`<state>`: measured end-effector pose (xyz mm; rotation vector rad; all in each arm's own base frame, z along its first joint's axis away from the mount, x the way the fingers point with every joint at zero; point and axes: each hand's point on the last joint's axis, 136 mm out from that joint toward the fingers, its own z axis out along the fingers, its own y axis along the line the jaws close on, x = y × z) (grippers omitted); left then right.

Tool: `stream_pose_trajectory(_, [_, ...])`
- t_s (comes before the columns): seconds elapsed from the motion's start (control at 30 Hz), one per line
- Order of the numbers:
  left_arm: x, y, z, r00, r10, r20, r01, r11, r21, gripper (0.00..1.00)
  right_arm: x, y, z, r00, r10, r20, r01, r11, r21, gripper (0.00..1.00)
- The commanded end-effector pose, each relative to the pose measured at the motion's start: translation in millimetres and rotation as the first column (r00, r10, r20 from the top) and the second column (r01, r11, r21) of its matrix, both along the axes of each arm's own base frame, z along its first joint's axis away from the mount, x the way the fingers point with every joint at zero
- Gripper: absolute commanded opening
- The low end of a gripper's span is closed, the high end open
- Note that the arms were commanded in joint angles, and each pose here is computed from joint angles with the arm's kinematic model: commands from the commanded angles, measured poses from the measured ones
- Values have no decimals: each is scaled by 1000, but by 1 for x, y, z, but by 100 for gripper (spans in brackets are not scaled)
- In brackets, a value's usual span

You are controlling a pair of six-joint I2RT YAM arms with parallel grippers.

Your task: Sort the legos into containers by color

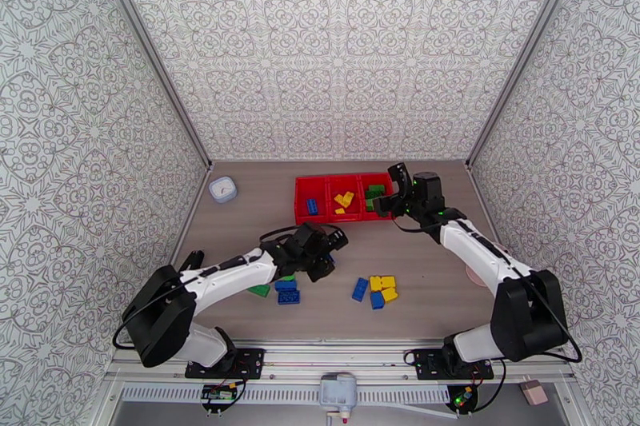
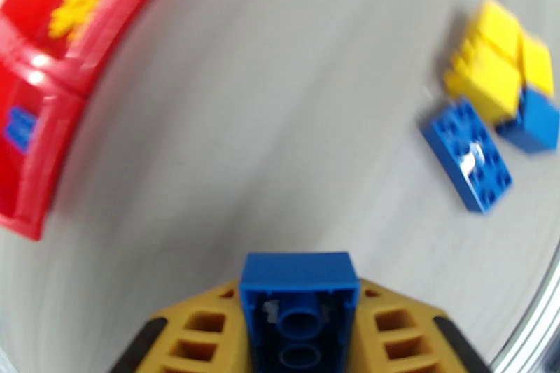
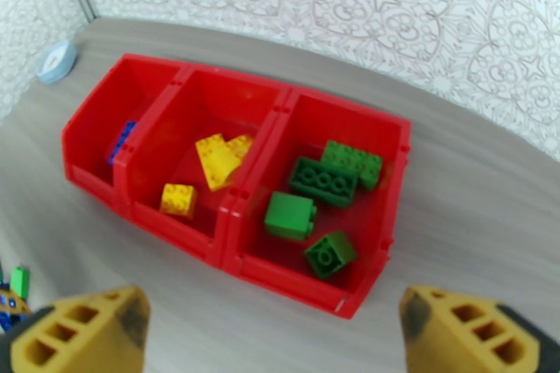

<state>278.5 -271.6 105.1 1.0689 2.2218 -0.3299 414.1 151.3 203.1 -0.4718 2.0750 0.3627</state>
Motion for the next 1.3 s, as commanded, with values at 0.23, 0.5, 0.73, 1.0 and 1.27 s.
stream_pose_trajectory(0.23, [100,37,47,877,481,21,-471,866,-168,18,-35,54,23,958,266,109,-270,963,25,100])
stream_pose_trajectory(0.5, [162,52,39,778,628,-29,-621,761,-187,15,-50,74,21,930,350,109,-352,936,-7,100])
stream_pose_trajectory(0.73, [220,60,11,708,705,-35,-700,695,-163,15,-58,80,11,919,383,87,-381,924,-41,100])
stream_pose_trajectory(1.0, [253,67,0,688,724,-39,-720,675,-165,28,-59,74,7,927,370,70,-364,928,-81,100])
stream_pose_trajectory(1.27, [236,68,32,700,713,-25,-697,676,-237,62,-68,75,8,924,378,60,-374,925,-69,100])
